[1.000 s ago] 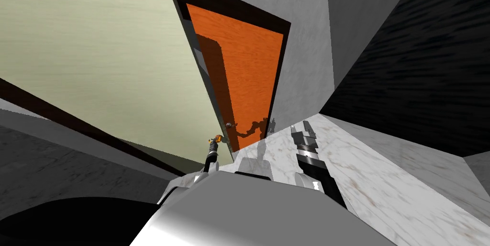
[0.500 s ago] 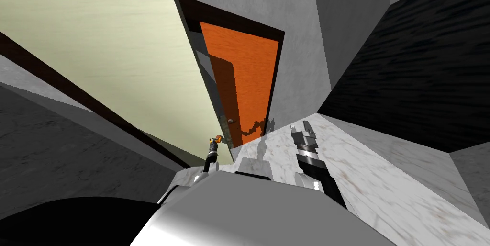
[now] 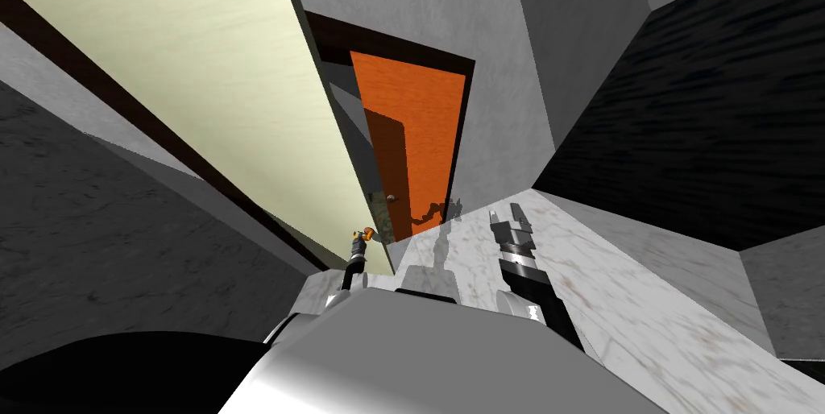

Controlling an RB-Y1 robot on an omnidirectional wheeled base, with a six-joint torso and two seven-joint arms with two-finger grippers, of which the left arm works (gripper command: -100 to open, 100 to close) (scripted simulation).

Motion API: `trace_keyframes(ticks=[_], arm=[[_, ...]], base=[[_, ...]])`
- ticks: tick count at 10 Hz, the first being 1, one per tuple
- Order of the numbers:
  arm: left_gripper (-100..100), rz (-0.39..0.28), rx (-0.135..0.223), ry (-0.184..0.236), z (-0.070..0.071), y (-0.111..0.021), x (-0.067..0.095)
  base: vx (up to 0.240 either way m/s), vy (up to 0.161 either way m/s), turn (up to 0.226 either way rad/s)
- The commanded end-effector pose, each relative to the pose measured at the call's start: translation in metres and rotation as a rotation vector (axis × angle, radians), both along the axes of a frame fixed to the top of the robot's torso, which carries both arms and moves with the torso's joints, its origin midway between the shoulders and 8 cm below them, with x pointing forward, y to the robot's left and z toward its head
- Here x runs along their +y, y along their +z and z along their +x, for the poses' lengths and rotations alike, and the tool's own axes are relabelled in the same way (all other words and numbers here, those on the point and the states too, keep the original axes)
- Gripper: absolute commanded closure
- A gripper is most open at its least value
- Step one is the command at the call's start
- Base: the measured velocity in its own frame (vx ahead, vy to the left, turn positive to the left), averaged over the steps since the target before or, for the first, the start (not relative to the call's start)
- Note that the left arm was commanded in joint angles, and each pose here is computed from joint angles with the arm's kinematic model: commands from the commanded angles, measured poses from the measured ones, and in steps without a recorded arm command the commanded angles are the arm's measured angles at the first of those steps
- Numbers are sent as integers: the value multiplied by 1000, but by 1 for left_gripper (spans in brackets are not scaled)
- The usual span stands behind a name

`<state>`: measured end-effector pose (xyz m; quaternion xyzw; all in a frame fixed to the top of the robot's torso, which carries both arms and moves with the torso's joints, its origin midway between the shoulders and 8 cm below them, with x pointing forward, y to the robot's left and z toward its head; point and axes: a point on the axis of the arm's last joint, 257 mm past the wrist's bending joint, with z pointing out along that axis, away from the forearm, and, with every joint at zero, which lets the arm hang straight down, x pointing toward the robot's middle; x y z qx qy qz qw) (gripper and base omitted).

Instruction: Pull the door open

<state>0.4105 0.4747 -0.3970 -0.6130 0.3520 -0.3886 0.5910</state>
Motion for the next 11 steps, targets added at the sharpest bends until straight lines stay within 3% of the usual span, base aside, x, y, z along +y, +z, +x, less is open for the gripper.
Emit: trace_keyframes(ticks=[1,11], arm=[[100,2,2,5,-2,0,3],[100,2,1,-4,-1,0,2]], base=[[-177,-17,24],[-182,-15,5]])
